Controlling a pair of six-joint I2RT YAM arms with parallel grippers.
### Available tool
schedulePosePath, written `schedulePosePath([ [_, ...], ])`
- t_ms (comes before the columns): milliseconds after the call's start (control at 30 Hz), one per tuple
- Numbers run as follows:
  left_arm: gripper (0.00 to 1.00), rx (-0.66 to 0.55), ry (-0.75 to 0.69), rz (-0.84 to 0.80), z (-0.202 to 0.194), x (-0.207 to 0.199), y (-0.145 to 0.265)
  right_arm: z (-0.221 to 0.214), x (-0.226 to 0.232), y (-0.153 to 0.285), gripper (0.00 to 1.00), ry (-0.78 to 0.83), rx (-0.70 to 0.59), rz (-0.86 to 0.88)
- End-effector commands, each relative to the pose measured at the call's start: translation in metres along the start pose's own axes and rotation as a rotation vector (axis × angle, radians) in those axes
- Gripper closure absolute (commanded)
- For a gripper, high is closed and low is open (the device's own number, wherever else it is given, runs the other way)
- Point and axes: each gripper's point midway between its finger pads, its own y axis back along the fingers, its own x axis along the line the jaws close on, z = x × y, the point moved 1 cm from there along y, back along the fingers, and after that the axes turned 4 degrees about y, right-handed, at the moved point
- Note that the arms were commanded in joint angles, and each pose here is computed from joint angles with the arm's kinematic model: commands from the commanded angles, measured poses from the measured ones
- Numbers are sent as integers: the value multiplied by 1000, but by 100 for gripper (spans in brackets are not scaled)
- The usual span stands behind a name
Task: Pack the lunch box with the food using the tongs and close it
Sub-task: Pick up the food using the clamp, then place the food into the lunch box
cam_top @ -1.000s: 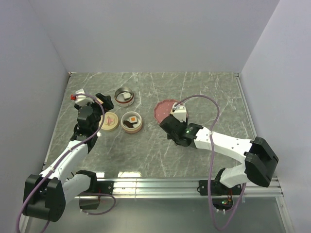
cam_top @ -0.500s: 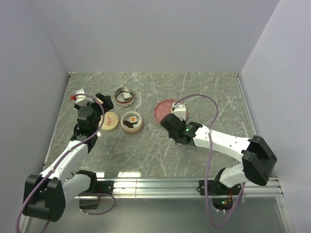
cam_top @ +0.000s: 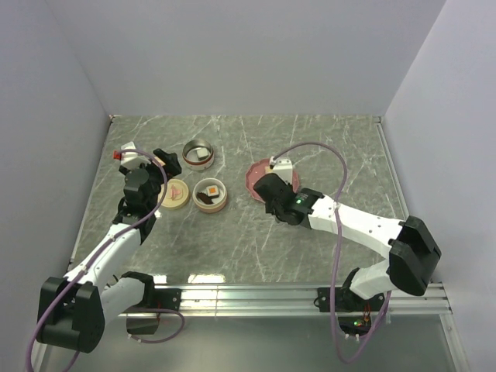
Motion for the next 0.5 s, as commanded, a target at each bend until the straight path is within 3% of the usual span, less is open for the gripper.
schedulePosePath([
  [0,2,-20,16,-20,3,-3,-3,46,11,10,83,-22,-103,35],
  [467,2,-18,7,31,0,7,-9,118,90,-3,83,125,-185,235],
])
